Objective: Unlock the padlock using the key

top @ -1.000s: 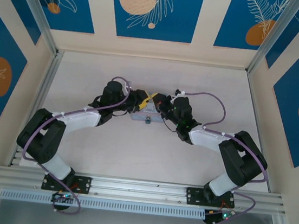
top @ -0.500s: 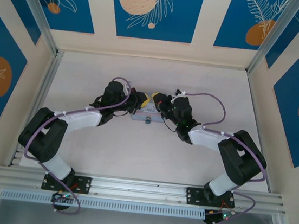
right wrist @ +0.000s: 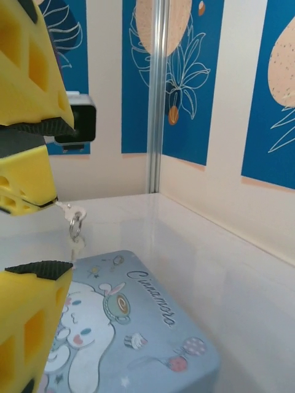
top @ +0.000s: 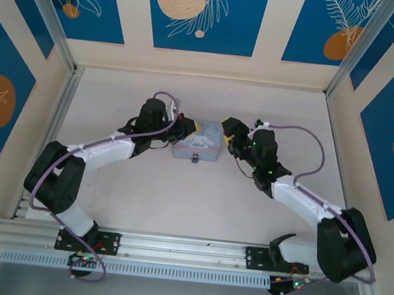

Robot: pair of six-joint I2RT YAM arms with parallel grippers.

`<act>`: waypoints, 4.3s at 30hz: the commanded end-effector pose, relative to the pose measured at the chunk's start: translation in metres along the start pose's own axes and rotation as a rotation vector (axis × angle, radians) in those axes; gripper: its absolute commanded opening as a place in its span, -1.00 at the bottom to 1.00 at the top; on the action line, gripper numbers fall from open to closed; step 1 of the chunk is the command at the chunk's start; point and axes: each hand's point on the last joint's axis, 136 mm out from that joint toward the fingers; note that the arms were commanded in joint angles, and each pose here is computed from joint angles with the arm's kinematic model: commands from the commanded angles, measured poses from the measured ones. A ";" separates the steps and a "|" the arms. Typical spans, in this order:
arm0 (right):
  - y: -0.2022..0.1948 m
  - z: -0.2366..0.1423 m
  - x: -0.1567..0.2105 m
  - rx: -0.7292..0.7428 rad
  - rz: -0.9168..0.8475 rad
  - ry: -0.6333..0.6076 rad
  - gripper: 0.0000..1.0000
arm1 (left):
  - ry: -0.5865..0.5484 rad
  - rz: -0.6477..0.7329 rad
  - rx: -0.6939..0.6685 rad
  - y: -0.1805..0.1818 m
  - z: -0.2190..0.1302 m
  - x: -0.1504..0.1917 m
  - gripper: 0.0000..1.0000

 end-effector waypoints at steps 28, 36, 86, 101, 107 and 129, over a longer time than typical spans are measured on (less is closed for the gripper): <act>0.042 0.016 0.023 -0.354 -0.404 0.471 -0.11 | 0.381 0.357 0.123 -0.029 -0.011 0.020 -1.00; 0.037 0.025 0.039 -0.356 -0.390 0.514 -0.29 | 0.372 0.350 0.120 -0.027 -0.011 0.019 -1.00; 0.069 0.047 0.054 0.077 -1.338 0.201 -1.00 | 0.179 -0.511 -0.082 -0.015 -0.014 -0.007 -0.04; 0.069 0.052 0.059 0.078 -1.351 0.199 -1.00 | 0.184 -0.516 -0.091 -0.014 -0.009 -0.004 -0.54; 0.071 0.050 0.057 0.079 -1.343 0.191 -1.00 | 0.190 -0.507 -0.096 -0.012 -0.007 -0.002 -1.00; 0.055 0.007 0.012 -0.111 -0.141 0.267 0.14 | -0.105 0.281 -0.053 -0.038 -0.032 -0.054 -1.00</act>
Point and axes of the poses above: each hand's point on the last joint's axis, 136 mm out from that joint toward the fingers, its own z axis out along the fingers, its own y axis along the line the jaws close on, x = y × z, and after that the axes turned 14 degrees about -z, right-handed
